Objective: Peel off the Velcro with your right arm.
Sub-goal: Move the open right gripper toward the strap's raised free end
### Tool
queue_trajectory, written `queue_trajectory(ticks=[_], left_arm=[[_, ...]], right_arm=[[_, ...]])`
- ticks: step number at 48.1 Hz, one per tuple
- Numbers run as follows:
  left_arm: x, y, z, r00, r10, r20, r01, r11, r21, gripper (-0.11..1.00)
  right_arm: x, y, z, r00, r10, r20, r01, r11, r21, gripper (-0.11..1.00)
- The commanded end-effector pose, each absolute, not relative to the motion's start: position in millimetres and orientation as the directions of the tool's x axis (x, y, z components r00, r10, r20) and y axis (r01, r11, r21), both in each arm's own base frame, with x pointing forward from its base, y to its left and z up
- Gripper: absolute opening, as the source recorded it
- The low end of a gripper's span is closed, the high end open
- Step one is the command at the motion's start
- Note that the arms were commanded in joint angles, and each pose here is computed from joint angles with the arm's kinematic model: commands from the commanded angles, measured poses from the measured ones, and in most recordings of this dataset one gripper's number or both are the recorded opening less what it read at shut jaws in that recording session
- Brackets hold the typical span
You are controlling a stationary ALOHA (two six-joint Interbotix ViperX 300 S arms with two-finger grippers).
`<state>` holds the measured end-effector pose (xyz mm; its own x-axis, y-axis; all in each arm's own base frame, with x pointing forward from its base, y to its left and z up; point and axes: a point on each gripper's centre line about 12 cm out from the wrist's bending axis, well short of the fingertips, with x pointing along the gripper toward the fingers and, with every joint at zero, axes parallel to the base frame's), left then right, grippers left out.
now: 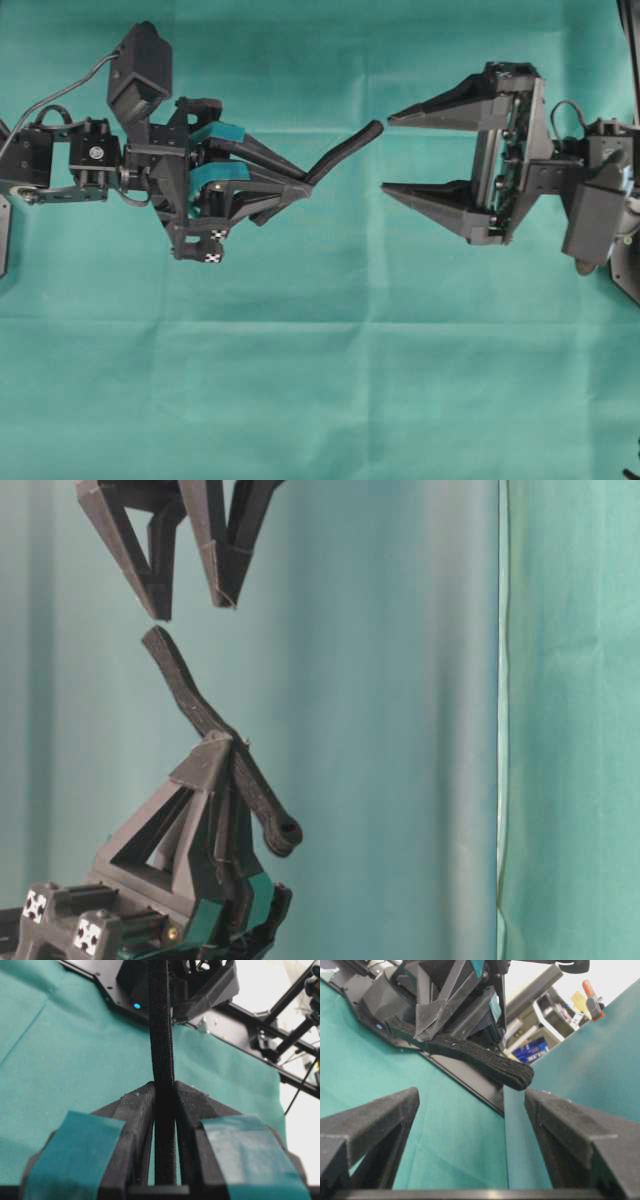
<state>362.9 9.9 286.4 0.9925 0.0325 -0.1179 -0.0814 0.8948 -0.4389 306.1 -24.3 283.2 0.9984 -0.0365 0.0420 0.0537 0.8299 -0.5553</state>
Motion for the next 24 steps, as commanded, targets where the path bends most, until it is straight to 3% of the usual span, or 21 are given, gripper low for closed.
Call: queue_trajectory(ticks=[1,24], left_arm=[[360.5,10.5,297.3,0.996,0.035,-0.081,-0.067,0.894,-0.442,0.10],[358.5,10.4,295.4,0.996,0.035,-0.086,-0.069,0.894,-0.442,0.10]], right_arm=[[310.5,-25.0,295.7,0.996,-0.036,0.085,0.077,0.829,-0.554,0.81],[318.5,-25.3,293.4,0.996,-0.033,0.080,0.072,0.830,-0.554,0.81]])
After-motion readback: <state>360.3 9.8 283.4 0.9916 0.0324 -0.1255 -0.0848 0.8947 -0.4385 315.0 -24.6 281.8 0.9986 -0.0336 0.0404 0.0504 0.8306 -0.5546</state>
